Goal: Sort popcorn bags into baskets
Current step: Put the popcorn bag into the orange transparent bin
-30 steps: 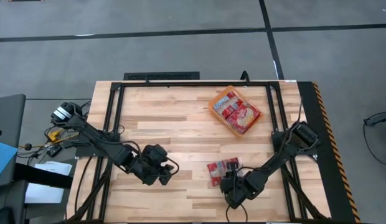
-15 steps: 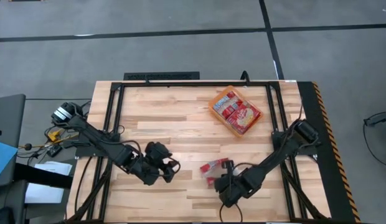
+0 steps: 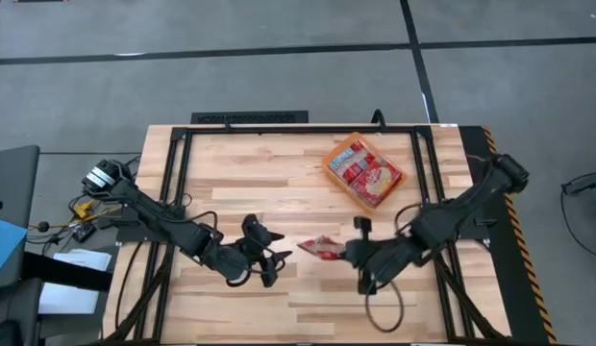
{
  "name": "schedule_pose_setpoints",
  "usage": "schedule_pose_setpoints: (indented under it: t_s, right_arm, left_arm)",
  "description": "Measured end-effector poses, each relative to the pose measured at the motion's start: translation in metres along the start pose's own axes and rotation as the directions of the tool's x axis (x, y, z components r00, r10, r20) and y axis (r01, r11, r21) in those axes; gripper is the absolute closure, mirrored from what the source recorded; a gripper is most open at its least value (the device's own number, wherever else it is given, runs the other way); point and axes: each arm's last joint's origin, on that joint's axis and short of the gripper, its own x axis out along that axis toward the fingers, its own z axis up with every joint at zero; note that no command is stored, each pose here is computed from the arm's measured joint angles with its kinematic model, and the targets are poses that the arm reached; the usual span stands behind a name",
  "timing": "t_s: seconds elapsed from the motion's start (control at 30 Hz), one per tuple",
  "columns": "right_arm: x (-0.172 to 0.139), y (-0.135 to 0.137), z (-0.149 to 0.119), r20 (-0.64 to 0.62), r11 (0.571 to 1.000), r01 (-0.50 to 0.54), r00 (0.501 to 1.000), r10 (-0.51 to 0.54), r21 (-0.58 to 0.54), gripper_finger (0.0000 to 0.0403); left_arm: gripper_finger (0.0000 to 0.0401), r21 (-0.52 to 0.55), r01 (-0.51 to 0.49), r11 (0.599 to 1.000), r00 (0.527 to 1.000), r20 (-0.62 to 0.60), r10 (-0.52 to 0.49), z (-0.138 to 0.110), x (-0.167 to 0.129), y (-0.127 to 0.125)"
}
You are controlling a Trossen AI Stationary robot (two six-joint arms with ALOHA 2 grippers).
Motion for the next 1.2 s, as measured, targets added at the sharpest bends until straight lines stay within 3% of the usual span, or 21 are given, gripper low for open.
schedule_pose_setpoints:
  t_s: [0.33,0.53,0.8,0.97,1.2]
  right_arm:
    - [-0.057,-0.023,0.023,0.241,0.997,-0.051,0.97,0.037,0.053,0.0396]
    - [-0.078,-0.028,0.037,0.399,0.994,-0.1,0.914,0.077,0.036,0.0393]
    - [-0.085,-0.032,0.039,0.426,0.996,-0.092,0.901,0.079,0.01,0.0398]
    - [-0.083,-0.036,0.04,0.424,0.997,-0.081,0.904,0.065,0.019,0.0385]
    - [-0.08,-0.043,0.044,0.432,0.999,-0.046,0.901,0.041,0.001,0.0397]
  left_arm:
    - [0.018,0.135,0.055,0.989,0.984,0.162,-0.077,0.021,0.001,-0.008]
    - [0.018,0.13,0.043,0.991,0.967,0.244,-0.074,0.04,0.013,0.002]
    - [0.0179,0.146,0.138,0.98,0.925,0.334,-0.18,0.062,0.03,0.017]
    - [0.0179,0.195,0.304,0.933,0.858,0.369,-0.357,0.075,0.037,0.023]
    - [0.0185,0.187,0.348,0.918,0.836,0.381,-0.395,0.085,0.047,0.038]
